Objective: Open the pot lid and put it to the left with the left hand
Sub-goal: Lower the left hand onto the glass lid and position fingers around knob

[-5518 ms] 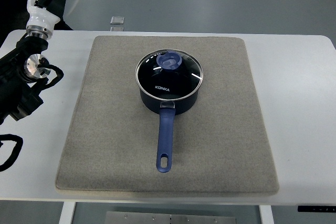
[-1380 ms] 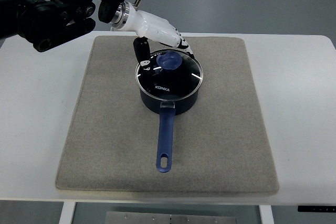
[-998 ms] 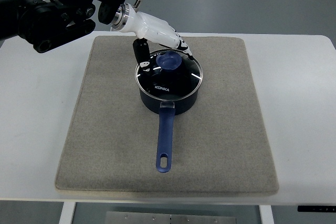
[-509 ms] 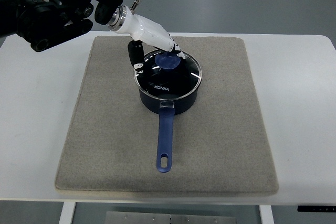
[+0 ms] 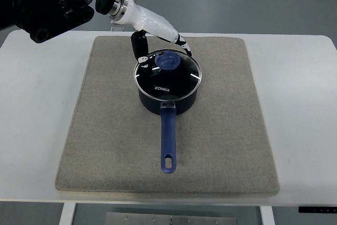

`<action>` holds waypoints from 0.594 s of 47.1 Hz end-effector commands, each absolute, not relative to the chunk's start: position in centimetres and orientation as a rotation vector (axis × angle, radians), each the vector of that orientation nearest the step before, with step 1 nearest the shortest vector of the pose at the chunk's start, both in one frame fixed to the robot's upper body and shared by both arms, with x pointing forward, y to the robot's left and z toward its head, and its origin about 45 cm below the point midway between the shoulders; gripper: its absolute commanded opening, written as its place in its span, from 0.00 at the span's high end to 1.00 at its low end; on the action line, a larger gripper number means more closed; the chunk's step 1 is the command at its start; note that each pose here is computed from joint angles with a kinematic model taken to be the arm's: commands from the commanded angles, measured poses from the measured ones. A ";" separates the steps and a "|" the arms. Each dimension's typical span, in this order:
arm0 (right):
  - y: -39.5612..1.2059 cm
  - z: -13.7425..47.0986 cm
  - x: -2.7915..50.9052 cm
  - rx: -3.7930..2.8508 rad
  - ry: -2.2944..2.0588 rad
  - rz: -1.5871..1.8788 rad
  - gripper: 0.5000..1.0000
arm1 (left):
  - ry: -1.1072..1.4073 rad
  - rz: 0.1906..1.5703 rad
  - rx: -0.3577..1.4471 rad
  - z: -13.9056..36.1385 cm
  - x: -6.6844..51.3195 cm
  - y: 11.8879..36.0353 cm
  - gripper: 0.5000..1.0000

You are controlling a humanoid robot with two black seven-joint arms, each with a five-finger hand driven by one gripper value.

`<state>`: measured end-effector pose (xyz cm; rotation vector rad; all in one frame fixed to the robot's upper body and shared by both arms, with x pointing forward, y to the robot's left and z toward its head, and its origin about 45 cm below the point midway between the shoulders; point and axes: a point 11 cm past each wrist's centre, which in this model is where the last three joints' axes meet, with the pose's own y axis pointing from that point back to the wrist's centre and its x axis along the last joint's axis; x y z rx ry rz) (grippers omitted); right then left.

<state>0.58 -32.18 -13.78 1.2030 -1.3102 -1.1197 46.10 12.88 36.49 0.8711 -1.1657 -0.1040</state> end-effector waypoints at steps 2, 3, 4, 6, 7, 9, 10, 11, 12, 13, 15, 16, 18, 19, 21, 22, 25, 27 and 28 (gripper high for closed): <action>-32.2 -13.8 0.6 1.204 -1.310 -1.119 0.17 | -1.179 -0.107 0.878 37.0 46.2 12.9 0.02; -32.2 -13.8 0.6 1.203 -1.311 -1.120 0.17 | -1.179 -0.107 0.878 37.0 46.2 12.8 0.02; -32.2 -13.8 0.6 1.204 -1.310 -1.119 0.17 | -1.180 -0.107 0.879 36.9 46.2 12.8 0.02; -32.2 -13.8 0.6 1.204 -1.310 -1.119 0.17 | -1.184 -0.105 0.878 37.1 46.2 12.8 0.02; -32.2 -13.8 0.6 1.204 -1.310 -1.119 0.17 | -1.186 -0.103 0.877 37.3 46.2 12.8 0.02; -32.2 -13.8 0.6 1.203 -1.310 -1.118 0.17 | -1.195 -0.101 0.879 37.5 46.3 12.7 0.02; -32.2 -13.8 0.5 1.203 -1.309 -1.120 0.17 | -1.197 -0.100 0.880 37.5 46.3 12.8 0.02; -32.2 -13.8 0.5 1.203 -1.309 -1.120 0.17 | -1.198 -0.099 0.879 37.6 46.3 12.7 0.02; -32.2 -13.8 0.6 1.204 -1.310 -1.119 0.17 | -1.199 -0.100 0.878 37.6 46.3 12.7 0.02; -32.2 -13.8 0.5 1.203 -1.309 -1.120 0.17 | -1.198 -0.100 0.878 37.6 46.3 12.7 0.02; -32.2 -13.8 0.6 1.203 -1.311 -1.120 0.17 | -1.196 -0.102 0.879 37.5 46.3 12.7 0.02; -32.2 -13.8 0.6 1.204 -1.310 -1.119 0.17 | -1.194 -0.102 0.879 37.4 46.3 12.8 0.02; -32.2 -13.8 0.5 1.203 -1.309 -1.120 0.17 | -1.189 -0.105 0.883 37.1 46.3 12.9 0.02; -32.2 -13.8 0.6 1.203 -1.311 -1.120 0.17 | -1.188 -0.106 0.883 37.0 46.3 12.9 0.02; -32.2 -13.8 0.5 1.203 -1.309 -1.120 0.17 | -1.186 -0.107 0.885 36.9 46.3 12.9 0.02; -32.2 -13.8 0.6 1.204 -1.310 -1.119 0.17 | -1.185 -0.108 0.886 36.9 46.3 13.0 0.02; -32.2 -13.8 0.6 1.203 -1.310 -1.118 0.17 | -1.183 -0.111 0.888 36.7 46.2 13.0 0.02; -32.2 -13.8 0.6 1.204 -1.310 -1.119 0.17 | -1.183 -0.113 0.890 36.7 46.2 13.0 0.02; -32.2 -13.8 0.6 1.204 -1.310 -1.119 0.17 | -1.183 -0.112 0.892 36.7 46.2 13.1 0.02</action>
